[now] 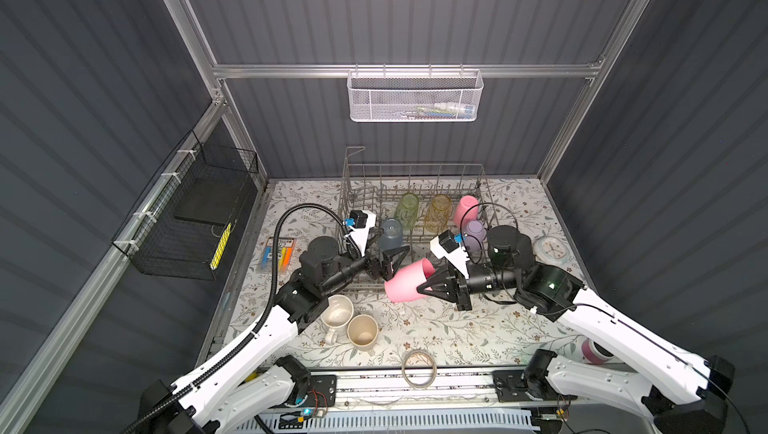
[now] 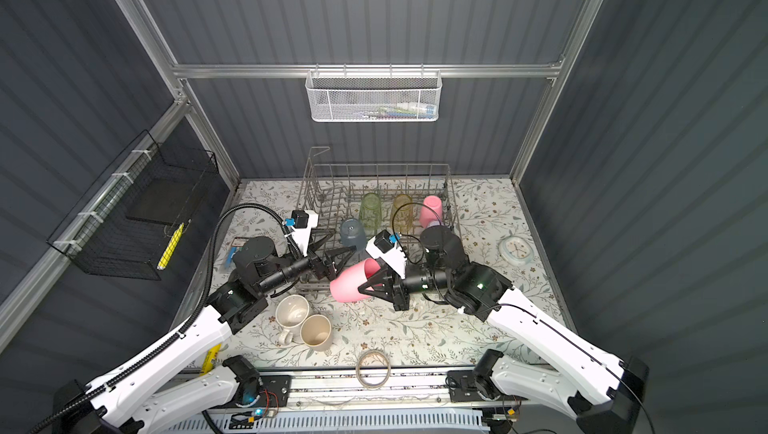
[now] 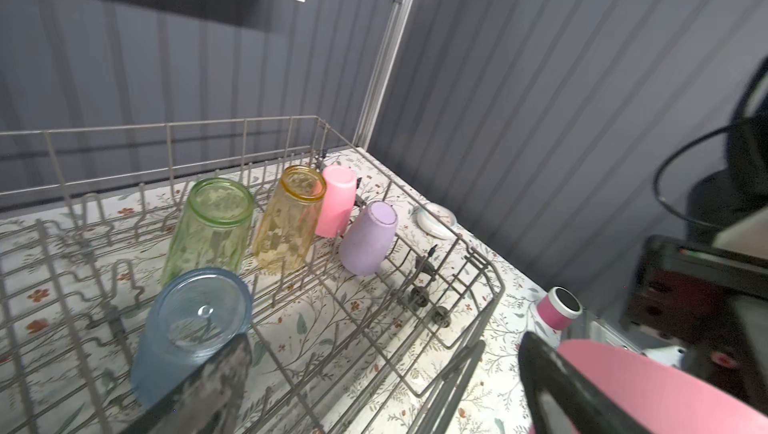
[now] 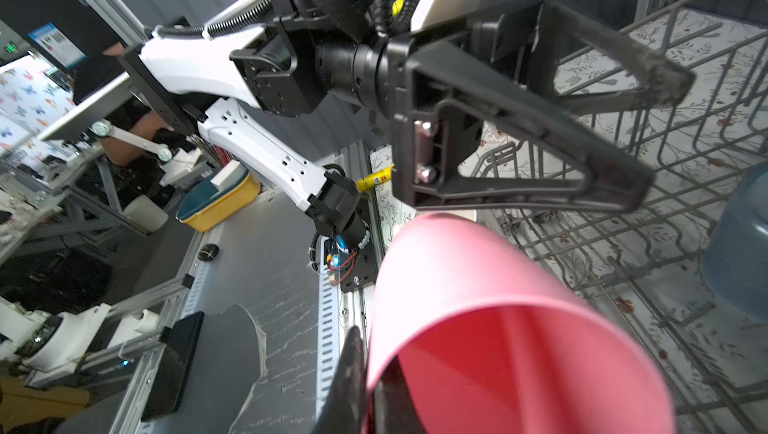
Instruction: Load the cups into the dish rack
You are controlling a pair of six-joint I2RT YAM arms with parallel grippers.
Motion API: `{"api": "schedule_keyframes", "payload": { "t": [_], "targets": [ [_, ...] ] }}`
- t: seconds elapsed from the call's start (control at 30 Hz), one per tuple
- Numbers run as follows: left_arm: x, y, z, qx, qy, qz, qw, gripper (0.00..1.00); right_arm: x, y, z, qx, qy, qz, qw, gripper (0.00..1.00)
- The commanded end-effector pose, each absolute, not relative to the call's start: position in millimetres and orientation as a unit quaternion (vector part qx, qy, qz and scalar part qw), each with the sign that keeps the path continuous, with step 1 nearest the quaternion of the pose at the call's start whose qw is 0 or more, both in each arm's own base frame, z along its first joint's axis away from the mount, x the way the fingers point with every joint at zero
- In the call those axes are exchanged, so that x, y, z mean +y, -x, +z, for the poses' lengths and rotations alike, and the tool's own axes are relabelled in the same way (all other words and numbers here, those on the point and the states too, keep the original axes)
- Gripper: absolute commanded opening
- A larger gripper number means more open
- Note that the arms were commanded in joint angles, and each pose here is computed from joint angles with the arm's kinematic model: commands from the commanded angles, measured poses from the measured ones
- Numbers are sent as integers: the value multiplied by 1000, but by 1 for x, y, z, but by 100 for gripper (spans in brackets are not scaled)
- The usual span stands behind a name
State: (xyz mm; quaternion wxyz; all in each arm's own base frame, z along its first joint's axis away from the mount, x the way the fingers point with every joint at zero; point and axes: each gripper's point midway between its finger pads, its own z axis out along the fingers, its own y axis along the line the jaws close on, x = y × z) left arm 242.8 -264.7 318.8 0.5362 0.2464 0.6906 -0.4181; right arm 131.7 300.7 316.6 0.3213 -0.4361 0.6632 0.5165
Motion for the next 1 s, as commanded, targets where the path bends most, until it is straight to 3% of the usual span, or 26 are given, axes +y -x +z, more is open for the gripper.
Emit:
{"api": "schedule_keyframes", "payload": {
  "t": [0.0, 0.47, 0.97],
  "targets": [
    [-274, -230, 353, 640, -272, -471, 543, 100, 296, -129, 331, 637, 428, 551, 328, 0],
    [-300, -206, 374, 551, -342, -606, 461, 98, 264, -158, 339, 630, 369, 571, 375, 0],
    [-314, -197, 365, 532, -386, -640, 398, 98, 238, -177, 358, 590, 320, 622, 403, 0]
  ]
}}
